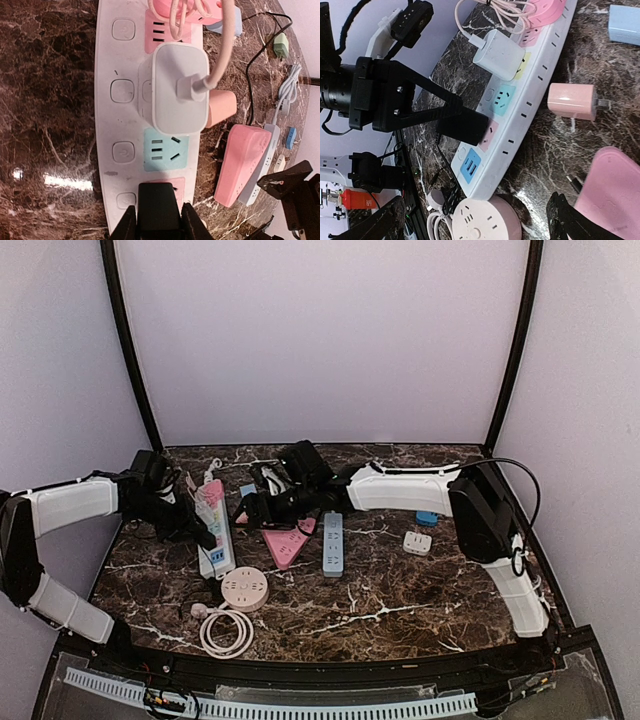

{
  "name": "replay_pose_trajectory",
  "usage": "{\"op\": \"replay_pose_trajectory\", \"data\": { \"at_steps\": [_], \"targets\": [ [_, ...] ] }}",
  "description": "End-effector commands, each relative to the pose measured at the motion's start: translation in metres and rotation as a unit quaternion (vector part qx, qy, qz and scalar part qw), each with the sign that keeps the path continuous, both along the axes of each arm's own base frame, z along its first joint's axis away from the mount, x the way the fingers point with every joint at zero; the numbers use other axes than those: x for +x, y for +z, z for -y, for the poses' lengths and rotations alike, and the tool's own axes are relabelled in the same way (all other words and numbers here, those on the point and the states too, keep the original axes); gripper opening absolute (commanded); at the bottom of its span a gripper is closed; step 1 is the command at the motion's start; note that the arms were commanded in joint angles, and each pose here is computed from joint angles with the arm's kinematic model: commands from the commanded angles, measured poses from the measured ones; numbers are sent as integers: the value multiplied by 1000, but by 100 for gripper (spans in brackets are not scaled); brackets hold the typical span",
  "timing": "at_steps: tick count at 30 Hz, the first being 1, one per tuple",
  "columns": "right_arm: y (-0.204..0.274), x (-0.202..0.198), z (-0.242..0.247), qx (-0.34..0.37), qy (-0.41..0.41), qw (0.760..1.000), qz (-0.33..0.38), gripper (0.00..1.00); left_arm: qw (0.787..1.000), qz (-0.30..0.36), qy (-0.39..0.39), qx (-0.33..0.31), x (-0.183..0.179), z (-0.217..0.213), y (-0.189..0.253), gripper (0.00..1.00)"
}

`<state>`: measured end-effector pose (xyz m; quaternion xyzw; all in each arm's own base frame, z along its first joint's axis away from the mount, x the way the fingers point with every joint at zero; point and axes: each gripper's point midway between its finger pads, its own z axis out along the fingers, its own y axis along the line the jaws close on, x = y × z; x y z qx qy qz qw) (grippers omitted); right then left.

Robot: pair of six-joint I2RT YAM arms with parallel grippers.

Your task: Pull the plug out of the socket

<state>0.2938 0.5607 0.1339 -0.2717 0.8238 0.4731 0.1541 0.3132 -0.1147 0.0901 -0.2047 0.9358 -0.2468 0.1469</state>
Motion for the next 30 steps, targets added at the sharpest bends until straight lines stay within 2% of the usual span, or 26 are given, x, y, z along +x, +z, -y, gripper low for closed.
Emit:
{"op": "replay_pose_trajectory", "data": {
  "at_steps": [1, 7, 16, 19, 24, 30],
  "targets": [
    [-10, -22, -24, 4, 28, 999, -15, 95, 997, 33, -9, -73, -12, 20, 28, 1],
    [-33, -30, -38, -15, 35, 999, -27, 91, 992, 44, -1, -116, -28, 25, 31, 1],
    [-45, -35, -51, 2, 38, 997, -67, 77, 987, 57, 9, -149, -43, 28, 33, 1],
    [-42, -37, -58, 13, 42, 996, -77, 69, 987, 58, 9, -152, -45, 28, 33, 1],
    [-38, -40, -68, 24, 49, 994, -91, 48, 987, 67, 14, -146, -44, 25, 36, 1],
    [-33, -36, -76, 35, 45, 994, -97, 29, 987, 83, 16, -140, -36, 24, 42, 1]
  ]
}}
